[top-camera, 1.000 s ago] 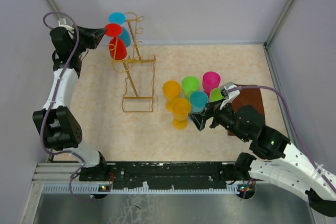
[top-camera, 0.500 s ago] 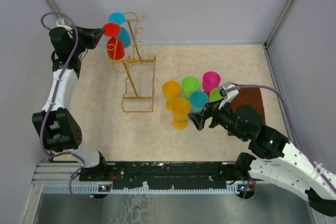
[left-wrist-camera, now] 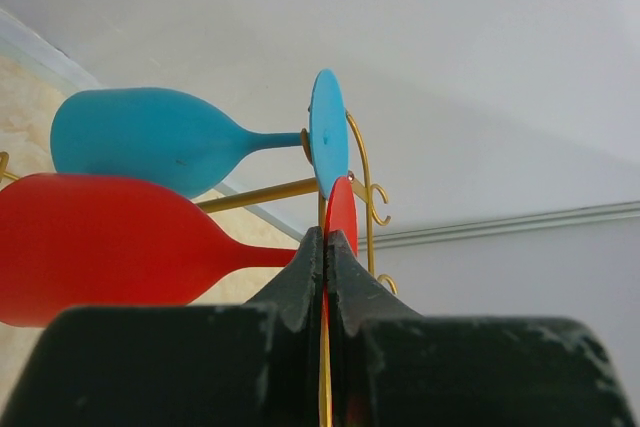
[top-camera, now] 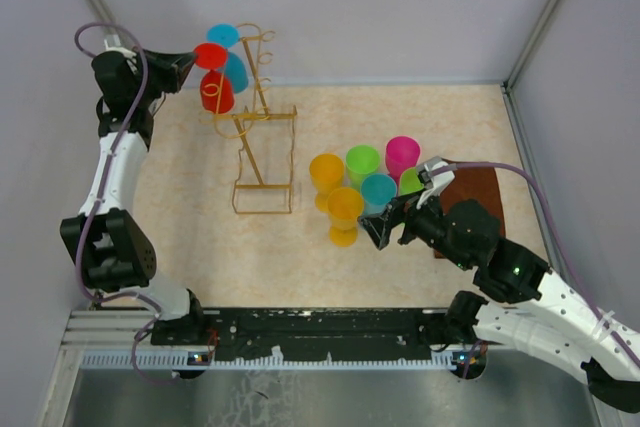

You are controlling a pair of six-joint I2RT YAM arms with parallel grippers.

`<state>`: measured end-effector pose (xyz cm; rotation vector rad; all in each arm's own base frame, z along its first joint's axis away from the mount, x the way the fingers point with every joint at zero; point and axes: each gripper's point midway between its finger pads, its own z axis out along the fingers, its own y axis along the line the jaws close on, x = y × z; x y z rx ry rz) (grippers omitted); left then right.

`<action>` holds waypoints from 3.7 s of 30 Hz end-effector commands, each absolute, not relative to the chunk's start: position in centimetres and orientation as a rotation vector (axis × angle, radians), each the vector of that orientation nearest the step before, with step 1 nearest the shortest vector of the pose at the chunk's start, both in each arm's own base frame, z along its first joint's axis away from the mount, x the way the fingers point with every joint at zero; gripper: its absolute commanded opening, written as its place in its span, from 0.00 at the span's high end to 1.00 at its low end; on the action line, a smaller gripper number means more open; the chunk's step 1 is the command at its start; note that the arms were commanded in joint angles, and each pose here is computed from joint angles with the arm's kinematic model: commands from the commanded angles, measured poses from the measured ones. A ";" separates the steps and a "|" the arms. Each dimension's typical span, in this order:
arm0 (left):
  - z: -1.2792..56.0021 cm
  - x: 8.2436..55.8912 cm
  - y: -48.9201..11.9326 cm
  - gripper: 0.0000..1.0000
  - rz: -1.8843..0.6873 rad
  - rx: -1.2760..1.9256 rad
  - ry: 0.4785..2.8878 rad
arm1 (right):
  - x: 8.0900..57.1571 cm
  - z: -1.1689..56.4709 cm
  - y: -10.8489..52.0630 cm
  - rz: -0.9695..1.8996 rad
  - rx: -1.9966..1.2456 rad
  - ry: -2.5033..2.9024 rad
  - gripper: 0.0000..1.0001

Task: Take the wine glass off the wine glass rack
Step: Pick up the wine glass from the wine rack, then place the wine glass at the center of the board.

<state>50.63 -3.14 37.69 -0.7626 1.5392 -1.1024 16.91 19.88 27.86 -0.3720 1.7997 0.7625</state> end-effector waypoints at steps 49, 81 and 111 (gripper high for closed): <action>31.6 27.7 -0.8 1.00 -0.429 -0.598 1.853 | 18.6 30.8 17.3 0.653 -0.273 1.638 0.01; 28.9 15.3 -21.4 1.00 -1.175 0.798 2.061 | 15.3 32.8 23.8 1.071 -0.388 1.630 0.01; 32.8 14.3 -24.6 1.00 -1.420 0.624 1.761 | 11.2 35.0 32.8 1.562 -0.689 1.600 0.71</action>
